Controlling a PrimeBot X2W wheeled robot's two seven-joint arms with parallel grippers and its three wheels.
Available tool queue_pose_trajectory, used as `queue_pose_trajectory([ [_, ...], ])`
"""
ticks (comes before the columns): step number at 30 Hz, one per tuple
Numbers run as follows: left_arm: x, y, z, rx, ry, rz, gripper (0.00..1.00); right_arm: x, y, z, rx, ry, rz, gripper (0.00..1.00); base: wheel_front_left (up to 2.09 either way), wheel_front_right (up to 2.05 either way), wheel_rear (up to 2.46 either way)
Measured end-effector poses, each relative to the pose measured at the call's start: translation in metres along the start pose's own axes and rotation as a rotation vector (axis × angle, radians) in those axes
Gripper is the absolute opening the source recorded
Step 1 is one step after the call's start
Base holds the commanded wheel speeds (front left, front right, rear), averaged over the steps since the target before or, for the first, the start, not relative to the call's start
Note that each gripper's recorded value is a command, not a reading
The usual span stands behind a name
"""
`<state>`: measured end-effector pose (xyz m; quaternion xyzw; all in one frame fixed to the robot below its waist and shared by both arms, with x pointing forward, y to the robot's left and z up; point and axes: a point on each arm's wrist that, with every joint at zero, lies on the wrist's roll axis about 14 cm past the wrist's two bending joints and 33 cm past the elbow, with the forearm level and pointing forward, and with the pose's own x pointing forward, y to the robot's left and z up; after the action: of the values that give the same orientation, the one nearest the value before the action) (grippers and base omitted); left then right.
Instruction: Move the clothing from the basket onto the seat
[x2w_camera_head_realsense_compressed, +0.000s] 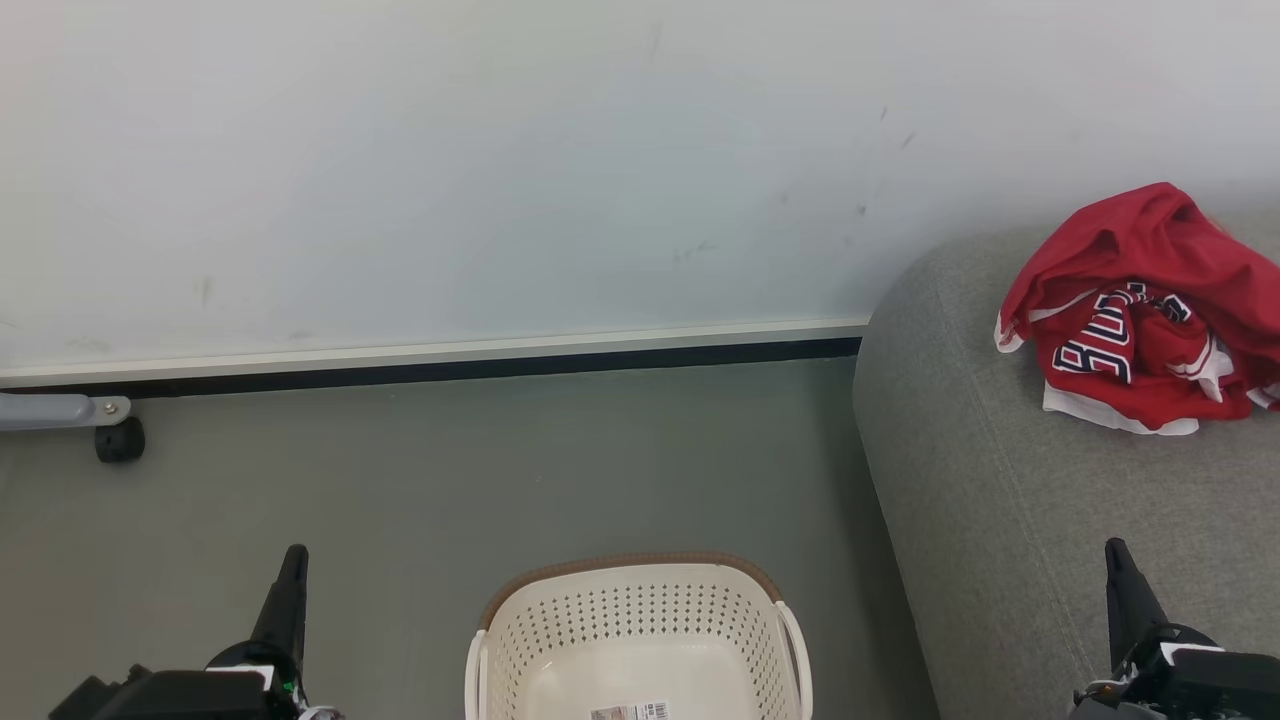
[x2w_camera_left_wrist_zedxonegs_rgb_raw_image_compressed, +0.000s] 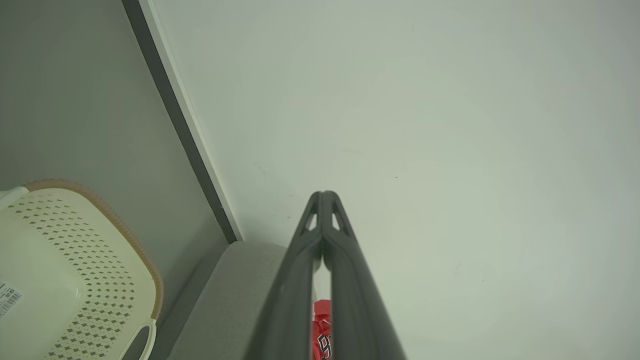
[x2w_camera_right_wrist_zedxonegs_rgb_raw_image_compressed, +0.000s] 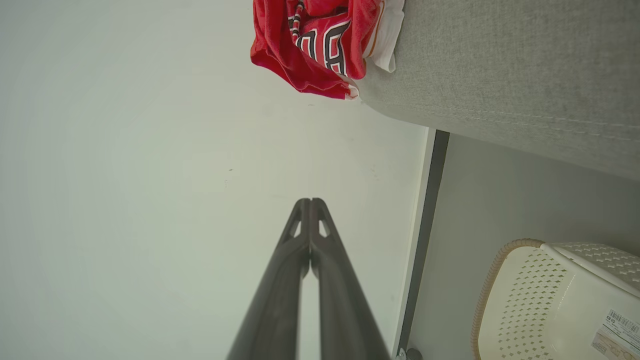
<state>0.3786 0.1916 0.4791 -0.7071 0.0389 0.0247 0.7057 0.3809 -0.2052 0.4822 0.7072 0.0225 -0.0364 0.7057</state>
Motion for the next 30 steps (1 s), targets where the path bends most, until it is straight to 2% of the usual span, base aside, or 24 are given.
queue_pose_trajectory([
  [30,0.0000,0.0004,-0.0001,0.000,0.000,0.001,0.00,0.0000,0.0000,0.0000,0.000,0.000,0.000,0.00,0.00,0.00,0.00],
])
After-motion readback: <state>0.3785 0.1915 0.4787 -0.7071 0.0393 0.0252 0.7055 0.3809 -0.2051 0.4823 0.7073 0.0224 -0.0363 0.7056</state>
